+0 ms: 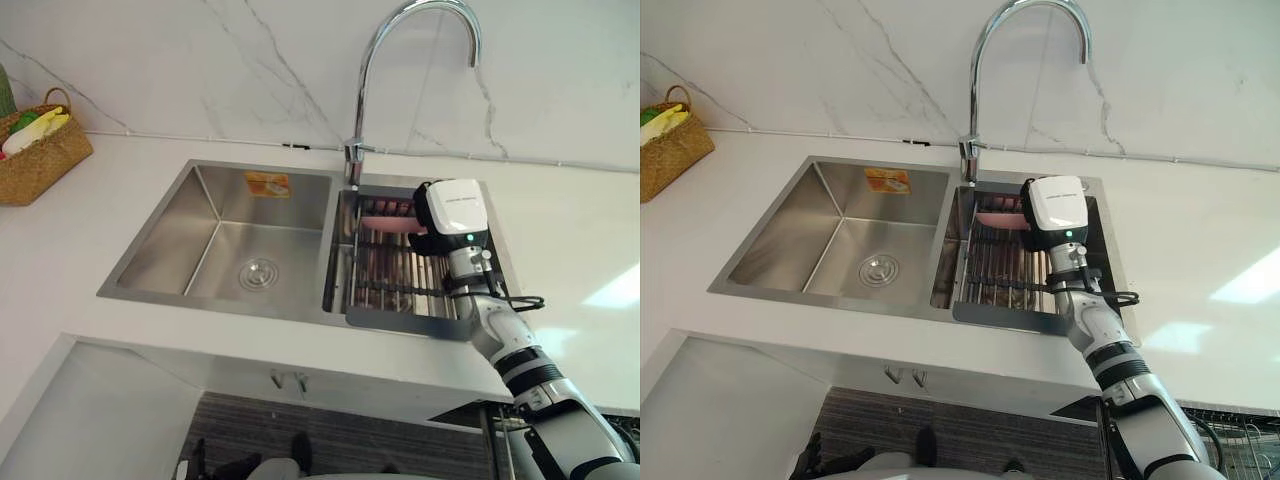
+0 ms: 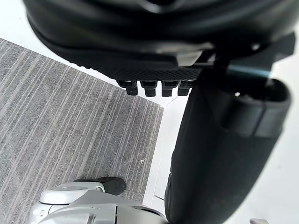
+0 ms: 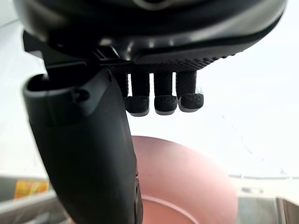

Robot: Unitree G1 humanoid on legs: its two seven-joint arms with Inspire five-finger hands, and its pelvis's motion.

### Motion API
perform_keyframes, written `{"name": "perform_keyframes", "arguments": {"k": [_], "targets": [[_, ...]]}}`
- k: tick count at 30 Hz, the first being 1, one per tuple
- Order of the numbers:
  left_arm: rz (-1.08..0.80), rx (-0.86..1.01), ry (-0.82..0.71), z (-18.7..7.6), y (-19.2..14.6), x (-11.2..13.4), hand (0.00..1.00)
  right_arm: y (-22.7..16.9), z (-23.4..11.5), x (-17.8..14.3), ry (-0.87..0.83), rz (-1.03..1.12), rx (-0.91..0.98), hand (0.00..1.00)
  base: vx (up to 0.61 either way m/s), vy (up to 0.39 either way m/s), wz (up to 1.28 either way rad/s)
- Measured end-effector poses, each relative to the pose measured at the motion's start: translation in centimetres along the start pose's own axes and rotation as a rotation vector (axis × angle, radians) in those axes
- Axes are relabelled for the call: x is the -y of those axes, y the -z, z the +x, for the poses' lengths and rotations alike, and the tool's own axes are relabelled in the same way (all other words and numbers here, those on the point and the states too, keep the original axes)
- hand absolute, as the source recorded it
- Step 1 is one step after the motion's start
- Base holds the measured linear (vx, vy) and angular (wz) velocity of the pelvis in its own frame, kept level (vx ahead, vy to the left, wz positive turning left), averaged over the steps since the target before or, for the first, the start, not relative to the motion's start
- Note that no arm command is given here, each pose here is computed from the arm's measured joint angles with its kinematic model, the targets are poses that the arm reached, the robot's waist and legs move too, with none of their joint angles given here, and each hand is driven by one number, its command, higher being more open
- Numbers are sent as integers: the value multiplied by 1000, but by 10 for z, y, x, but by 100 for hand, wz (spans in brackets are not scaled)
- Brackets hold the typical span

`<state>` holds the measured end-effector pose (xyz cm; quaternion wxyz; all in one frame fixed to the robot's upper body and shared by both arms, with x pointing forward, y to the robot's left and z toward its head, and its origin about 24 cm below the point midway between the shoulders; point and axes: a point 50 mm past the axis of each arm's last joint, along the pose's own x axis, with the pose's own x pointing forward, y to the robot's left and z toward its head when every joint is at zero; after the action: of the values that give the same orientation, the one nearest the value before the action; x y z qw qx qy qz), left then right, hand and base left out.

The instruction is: Walk over to the sink, pick up the cup, carry it to the dishwasher, place the cup inside the dishwasher, then close the dishwasher door

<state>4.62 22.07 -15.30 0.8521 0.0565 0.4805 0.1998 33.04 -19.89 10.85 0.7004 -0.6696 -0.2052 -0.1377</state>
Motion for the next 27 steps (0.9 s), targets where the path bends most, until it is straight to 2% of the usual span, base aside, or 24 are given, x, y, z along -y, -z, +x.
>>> {"name": "perform_keyframes", "arguments": {"k": [12, 18, 19, 27], "targets": [[-1, 0, -6, -1, 2, -1, 100, -1, 14, 36, 162, 181, -7, 0, 15, 11, -3], [-2, 2, -7, -2, 3, -1, 100, -5, 17, 40, 96, 255, 16, 0, 20, 6, -4], [-2, 2, -7, -2, 3, -1, 100, -5, 16, 38, 65, 258, 24, 100, 0, 0, 0], [-1, 4, -7, -2, 3, -1, 100, -7, 9, 27, -101, 297, 45, 100, 0, 0, 0]]}}
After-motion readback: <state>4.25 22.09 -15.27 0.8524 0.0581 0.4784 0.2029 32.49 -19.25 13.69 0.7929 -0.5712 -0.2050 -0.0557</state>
